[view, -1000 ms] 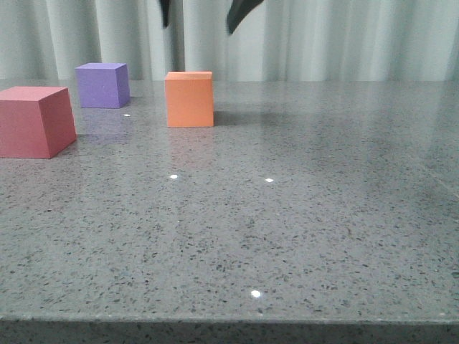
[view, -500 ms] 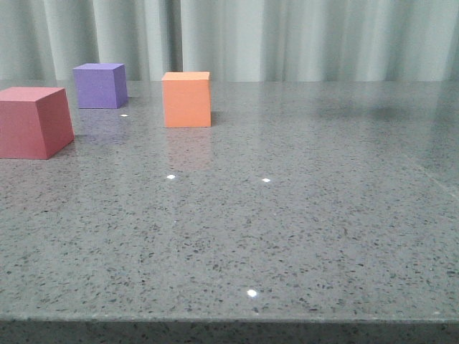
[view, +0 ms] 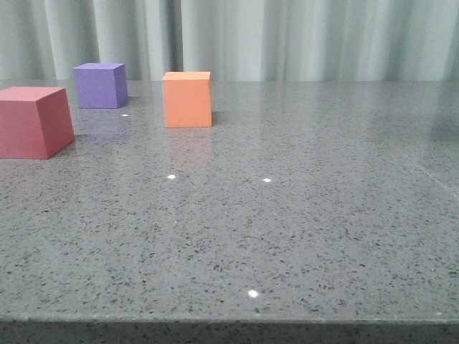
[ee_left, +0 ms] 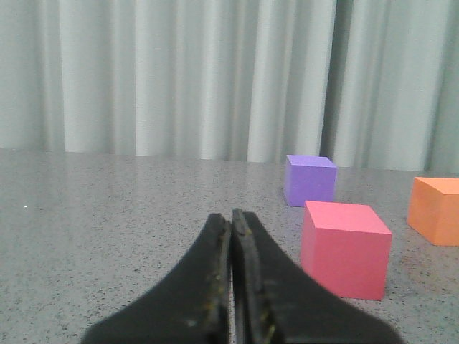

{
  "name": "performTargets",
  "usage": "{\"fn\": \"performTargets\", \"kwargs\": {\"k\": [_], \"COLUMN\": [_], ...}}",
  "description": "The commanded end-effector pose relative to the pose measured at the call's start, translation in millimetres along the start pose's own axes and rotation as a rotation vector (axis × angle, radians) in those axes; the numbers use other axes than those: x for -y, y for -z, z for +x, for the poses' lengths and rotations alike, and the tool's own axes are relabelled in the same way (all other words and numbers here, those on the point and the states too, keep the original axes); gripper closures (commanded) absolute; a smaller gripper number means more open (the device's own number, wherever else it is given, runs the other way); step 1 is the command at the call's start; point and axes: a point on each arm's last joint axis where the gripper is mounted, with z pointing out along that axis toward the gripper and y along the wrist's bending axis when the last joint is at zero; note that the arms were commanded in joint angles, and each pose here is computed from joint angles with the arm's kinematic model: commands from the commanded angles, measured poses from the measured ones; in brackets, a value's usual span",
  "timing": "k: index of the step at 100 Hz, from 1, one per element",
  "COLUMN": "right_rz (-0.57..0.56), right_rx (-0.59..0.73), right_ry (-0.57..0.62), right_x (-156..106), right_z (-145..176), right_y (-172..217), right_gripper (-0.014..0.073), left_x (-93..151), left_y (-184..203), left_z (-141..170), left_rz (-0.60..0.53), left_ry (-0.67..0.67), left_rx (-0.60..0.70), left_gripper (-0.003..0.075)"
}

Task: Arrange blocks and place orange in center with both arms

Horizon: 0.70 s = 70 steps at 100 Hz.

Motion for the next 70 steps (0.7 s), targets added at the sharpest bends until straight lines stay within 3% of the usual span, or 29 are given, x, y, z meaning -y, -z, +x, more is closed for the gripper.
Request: {"fn": "performTargets", "kwargs": {"k": [1,46,70], "right_rz": [0.012,-0.001,0.012], "right_rx": [0.176,0.415,0.561], "right_ry": [-0.025,-0.101,-0.066], "right_x": [10,16,15], "right_z": [15,169,211], "right_y": [34,65,67], "right_gripper": [-0.0009,-0.0009,-0.0009], "left_x": [0,0,0], "left_y": [3,3,3], "left_z": [5,5,5], "left_rz": [0.014,0.014,0.014], "left_ry": [0.006,0.006,0.006], "left_rx": [0.071,0.071,0.071], "left_gripper": [0.0741,0.0741,0.0741]}}
